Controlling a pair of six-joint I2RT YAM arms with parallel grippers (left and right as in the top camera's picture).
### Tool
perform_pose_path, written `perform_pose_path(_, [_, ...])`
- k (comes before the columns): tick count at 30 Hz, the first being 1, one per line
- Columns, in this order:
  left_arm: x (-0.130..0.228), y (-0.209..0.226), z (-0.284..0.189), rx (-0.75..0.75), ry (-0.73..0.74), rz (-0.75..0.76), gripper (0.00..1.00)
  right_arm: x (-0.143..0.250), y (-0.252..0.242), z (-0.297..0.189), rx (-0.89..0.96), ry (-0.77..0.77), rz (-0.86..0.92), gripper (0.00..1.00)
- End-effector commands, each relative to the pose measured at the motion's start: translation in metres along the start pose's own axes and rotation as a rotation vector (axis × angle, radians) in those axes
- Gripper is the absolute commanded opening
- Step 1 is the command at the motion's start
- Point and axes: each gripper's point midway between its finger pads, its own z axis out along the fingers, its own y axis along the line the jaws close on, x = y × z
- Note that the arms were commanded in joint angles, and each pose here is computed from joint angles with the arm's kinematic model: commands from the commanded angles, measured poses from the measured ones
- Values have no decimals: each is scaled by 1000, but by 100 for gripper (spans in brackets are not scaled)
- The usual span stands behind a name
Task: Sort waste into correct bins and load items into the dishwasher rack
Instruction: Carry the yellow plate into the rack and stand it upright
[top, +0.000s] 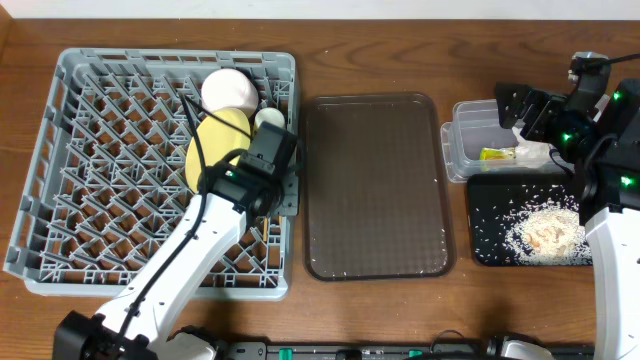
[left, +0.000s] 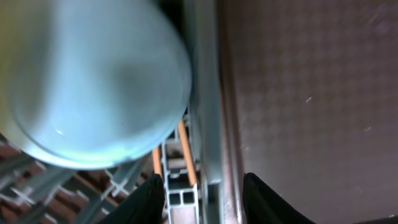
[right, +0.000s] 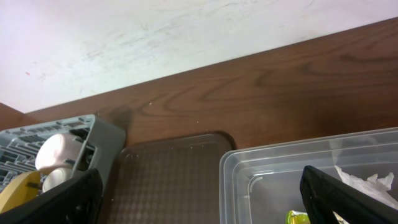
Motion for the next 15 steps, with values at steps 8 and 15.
perform_pose_path(8, [26,-13,23,99,81,-51,34,-1,0,-1,-7,-1,-11,99])
perform_pose_path(15, [26,-20,27,114,62,-30,29,-1,0,-1,-7,-1,-11,99])
